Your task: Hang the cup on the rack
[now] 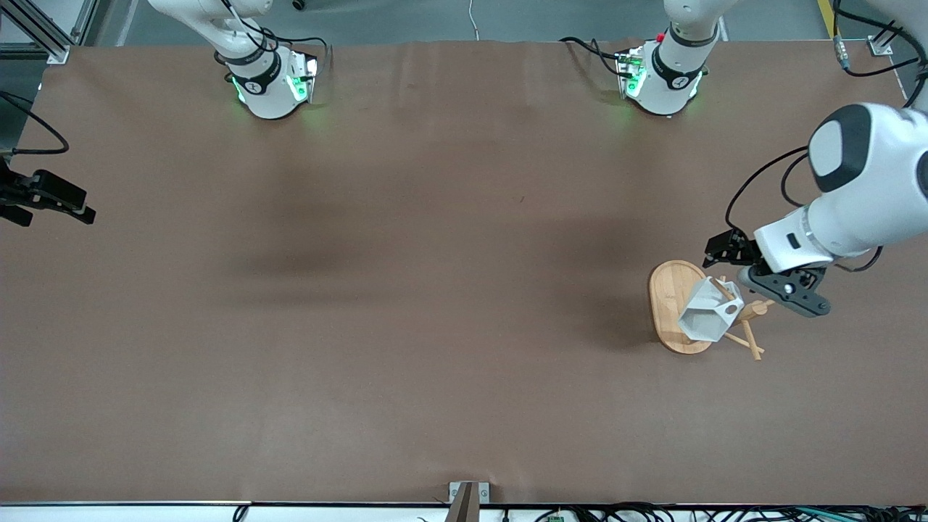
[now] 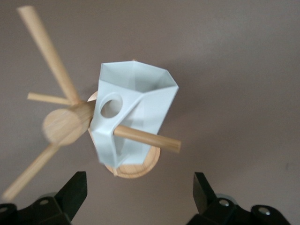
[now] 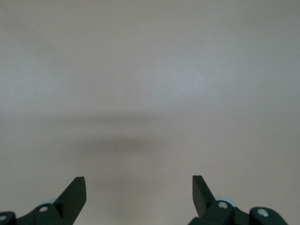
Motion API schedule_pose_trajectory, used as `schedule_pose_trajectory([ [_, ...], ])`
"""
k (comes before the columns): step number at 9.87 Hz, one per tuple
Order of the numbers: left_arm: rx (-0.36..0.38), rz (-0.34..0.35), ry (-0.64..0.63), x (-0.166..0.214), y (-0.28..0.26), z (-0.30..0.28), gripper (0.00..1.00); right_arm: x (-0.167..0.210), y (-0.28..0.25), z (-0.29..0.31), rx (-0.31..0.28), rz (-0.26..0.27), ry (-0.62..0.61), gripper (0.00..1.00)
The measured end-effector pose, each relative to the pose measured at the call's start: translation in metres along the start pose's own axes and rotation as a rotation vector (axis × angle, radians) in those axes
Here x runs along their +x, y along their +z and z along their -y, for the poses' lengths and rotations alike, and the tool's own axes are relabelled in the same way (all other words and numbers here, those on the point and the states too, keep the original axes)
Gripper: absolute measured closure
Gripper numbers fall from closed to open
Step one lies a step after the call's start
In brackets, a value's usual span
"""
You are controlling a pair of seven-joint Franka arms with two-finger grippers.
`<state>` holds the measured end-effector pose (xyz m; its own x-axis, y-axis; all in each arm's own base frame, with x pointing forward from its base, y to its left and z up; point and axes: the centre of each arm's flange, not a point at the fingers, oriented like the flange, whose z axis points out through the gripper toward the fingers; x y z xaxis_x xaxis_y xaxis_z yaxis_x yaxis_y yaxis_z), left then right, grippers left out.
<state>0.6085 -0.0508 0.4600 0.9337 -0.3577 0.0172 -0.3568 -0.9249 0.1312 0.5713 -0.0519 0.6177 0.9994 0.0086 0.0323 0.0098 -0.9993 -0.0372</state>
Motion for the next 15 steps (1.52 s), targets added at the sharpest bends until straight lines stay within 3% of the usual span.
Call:
schedule_pose_trajectory([
  [3,0.017,-0.015,-0.169,0.001,-0.066,-0.004,0.0,0.0,0.0,0.0,0.0,0.001,0.0,0.0],
  [6,0.024,-0.054,-0.32,0.003,-0.096,-0.013,0.0,0.0,0.0,-0.001,0.0,0.001,0.001,0.0],
  [12,0.138,-0.122,-0.359,-0.026,-0.173,-0.01,0.0,0.0,0.0,-0.001,0.0,0.001,0.002,0.0],
  [15,0.164,-0.086,-0.364,-0.047,-0.193,-0.027,0.0,0.0,0.0,-0.002,0.0,0.002,0.003,0.0],
])
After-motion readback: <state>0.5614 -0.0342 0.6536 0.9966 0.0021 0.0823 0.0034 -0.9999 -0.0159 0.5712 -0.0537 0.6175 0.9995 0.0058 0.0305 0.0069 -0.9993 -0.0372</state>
